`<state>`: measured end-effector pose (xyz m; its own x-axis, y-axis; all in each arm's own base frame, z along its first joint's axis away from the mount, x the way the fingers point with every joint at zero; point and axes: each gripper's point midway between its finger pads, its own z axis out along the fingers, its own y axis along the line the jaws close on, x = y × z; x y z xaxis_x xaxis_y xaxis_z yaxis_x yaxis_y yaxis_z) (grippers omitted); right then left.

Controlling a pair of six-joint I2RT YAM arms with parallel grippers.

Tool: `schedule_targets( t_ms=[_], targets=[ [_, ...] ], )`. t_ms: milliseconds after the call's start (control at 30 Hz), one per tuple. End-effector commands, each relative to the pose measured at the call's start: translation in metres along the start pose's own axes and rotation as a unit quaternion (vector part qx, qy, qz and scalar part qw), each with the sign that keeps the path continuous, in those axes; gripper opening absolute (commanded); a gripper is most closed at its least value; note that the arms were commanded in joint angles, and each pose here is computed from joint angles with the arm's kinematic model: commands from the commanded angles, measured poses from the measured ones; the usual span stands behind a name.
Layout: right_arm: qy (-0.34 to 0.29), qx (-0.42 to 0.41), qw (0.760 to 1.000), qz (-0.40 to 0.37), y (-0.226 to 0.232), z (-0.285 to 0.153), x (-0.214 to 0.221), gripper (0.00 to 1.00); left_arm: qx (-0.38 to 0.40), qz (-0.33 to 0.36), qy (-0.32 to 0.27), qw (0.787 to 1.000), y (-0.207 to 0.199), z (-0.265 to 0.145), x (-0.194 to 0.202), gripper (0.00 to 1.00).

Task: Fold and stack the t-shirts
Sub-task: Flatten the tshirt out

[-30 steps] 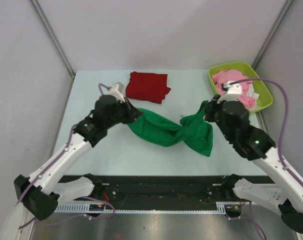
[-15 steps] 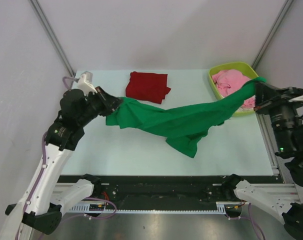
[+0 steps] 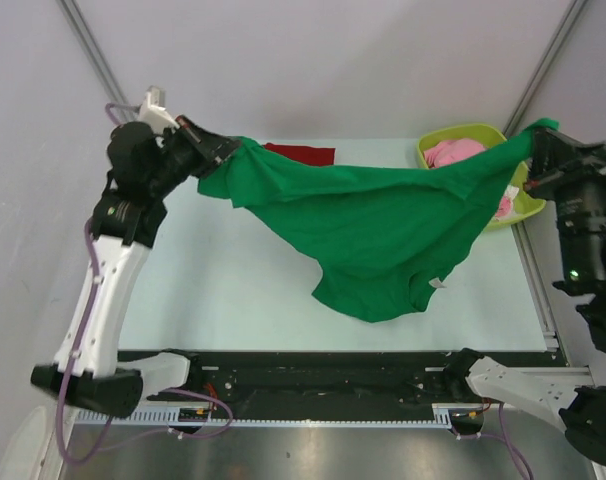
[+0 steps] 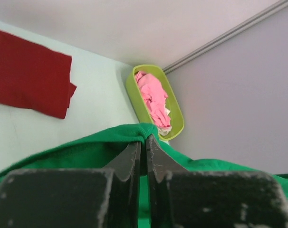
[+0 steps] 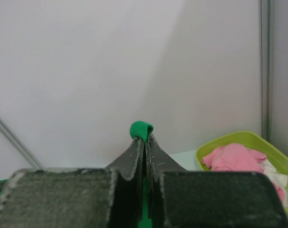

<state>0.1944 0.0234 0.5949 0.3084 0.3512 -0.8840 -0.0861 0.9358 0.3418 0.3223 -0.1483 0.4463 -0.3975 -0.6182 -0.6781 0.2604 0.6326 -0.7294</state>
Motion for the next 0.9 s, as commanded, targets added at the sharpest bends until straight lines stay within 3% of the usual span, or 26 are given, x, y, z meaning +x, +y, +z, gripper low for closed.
schedule_targets(
  t_ms=[0,133,267,667,867],
  targets=[
    [-0.020,0.040,0.998,-0.051,0.007,0.029,0.000,0.00,0.043,-0.030,0.015,0.999,-0.009,0.036,-0.019,0.08],
    [-0.030,0.025,0.998,-0.041,0.015,0.031,-0.014,0.00,0.072,-0.035,0.016,0.997,-0.027,0.038,-0.028,0.06],
    [-0.035,-0.012,0.999,-0.022,0.020,0.020,-0.025,0.00,0.101,-0.025,0.005,0.995,-0.045,0.013,-0.030,0.06],
    [-0.063,-0.161,0.984,0.046,0.023,-0.061,-0.084,0.00,0.184,-0.025,-0.034,0.982,-0.088,-0.132,0.007,0.05],
    [-0.091,-0.158,0.983,0.033,0.031,-0.074,-0.114,0.00,0.214,-0.035,-0.041,0.975,-0.105,-0.163,0.010,0.05]
  ],
)
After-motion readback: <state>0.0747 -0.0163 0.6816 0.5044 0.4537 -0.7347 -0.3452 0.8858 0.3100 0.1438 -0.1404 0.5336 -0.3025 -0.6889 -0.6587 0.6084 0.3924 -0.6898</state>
